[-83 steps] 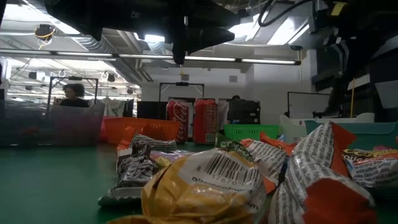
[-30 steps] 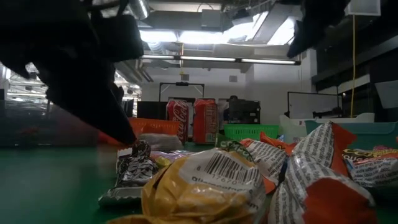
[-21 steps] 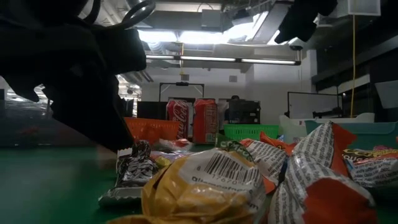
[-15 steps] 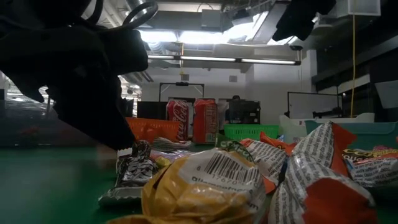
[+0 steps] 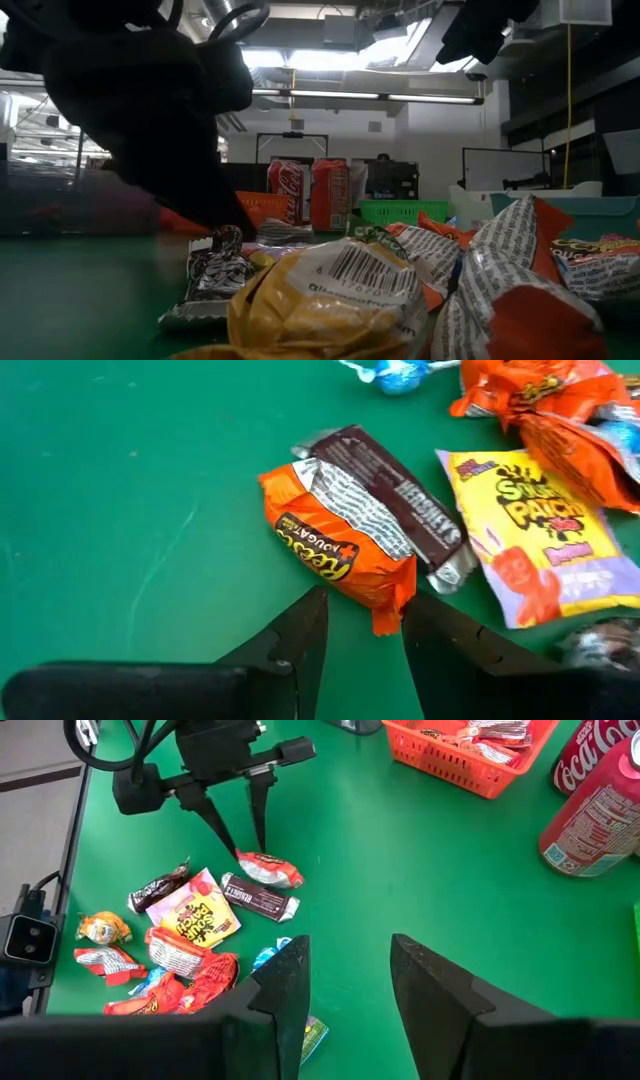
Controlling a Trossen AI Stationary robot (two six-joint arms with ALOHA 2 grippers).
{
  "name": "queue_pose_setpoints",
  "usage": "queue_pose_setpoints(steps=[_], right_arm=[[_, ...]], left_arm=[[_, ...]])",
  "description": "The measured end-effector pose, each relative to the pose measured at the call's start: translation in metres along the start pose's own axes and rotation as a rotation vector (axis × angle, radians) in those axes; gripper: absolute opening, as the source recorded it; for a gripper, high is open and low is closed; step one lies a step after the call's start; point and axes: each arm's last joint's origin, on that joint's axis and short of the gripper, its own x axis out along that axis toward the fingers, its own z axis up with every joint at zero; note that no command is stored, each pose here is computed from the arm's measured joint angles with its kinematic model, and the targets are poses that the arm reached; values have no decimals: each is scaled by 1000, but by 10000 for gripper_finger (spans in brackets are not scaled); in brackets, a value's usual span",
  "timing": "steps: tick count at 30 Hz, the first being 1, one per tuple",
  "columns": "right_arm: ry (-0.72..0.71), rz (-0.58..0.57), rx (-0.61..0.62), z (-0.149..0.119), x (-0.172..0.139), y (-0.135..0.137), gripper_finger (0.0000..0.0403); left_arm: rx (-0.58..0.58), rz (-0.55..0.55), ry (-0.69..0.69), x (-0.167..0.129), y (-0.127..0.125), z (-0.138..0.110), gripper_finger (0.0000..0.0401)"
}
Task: Sort candy
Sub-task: Put the orange chocolate into the orange bin
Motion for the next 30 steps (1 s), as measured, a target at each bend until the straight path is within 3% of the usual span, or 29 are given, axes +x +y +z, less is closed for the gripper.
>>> queue_pose_setpoints(steps=[7,16,30], right_arm=[[0,0,0,0,0,0,138],[0,0,0,0,0,0,138],[1,0,0,0,0,0,138]], left_arm=[[-16,16,-9,3,5,4,101],[8,23,-16,4,8,7,6],[-18,-7,-70,4,4,12,0]])
